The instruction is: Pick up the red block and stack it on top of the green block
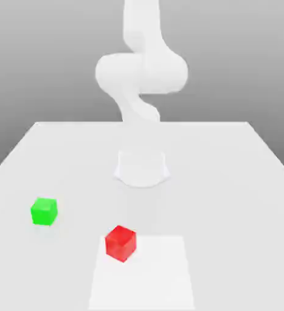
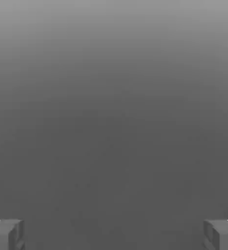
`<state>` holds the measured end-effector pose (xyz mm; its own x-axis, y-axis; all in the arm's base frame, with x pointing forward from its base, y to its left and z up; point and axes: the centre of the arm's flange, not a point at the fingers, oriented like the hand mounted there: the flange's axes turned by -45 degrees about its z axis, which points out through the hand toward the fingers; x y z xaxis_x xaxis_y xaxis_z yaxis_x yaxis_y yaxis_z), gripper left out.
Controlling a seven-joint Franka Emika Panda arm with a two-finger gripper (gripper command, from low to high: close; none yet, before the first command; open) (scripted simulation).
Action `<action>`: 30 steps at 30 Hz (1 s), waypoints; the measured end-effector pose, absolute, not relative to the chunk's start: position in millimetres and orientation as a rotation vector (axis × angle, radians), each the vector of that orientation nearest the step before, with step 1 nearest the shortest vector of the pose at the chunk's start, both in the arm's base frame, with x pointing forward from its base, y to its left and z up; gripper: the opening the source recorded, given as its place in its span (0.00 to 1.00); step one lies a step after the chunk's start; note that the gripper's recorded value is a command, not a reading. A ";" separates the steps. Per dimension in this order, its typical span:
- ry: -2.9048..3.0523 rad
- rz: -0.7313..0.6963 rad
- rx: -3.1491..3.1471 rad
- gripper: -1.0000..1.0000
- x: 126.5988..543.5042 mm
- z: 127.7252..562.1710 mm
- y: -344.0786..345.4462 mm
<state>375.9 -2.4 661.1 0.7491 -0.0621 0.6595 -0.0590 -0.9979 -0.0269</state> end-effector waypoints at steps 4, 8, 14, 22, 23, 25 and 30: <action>0.262 -0.883 -3.001 0.50 415.2 562.0 -11.6; 0.425 -0.658 -3.041 0.50 429.5 462.1 -23.9; 0.692 -0.290 -3.050 0.50 405.2 310.7 -41.0; 0.897 -0.003 -3.010 0.50 356.2 174.1 -46.6; 0.897 -0.002 -3.010 0.50 355.7 164.8 -46.5; 0.897 -0.001 -3.010 0.00 354.1 147.8 -46.3; 0.897 -0.003 -3.010 0.00 354.3 147.9 -46.2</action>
<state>354.3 -46.2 147.9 0.8369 -0.5473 0.0014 -0.5473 -0.8369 -0.0010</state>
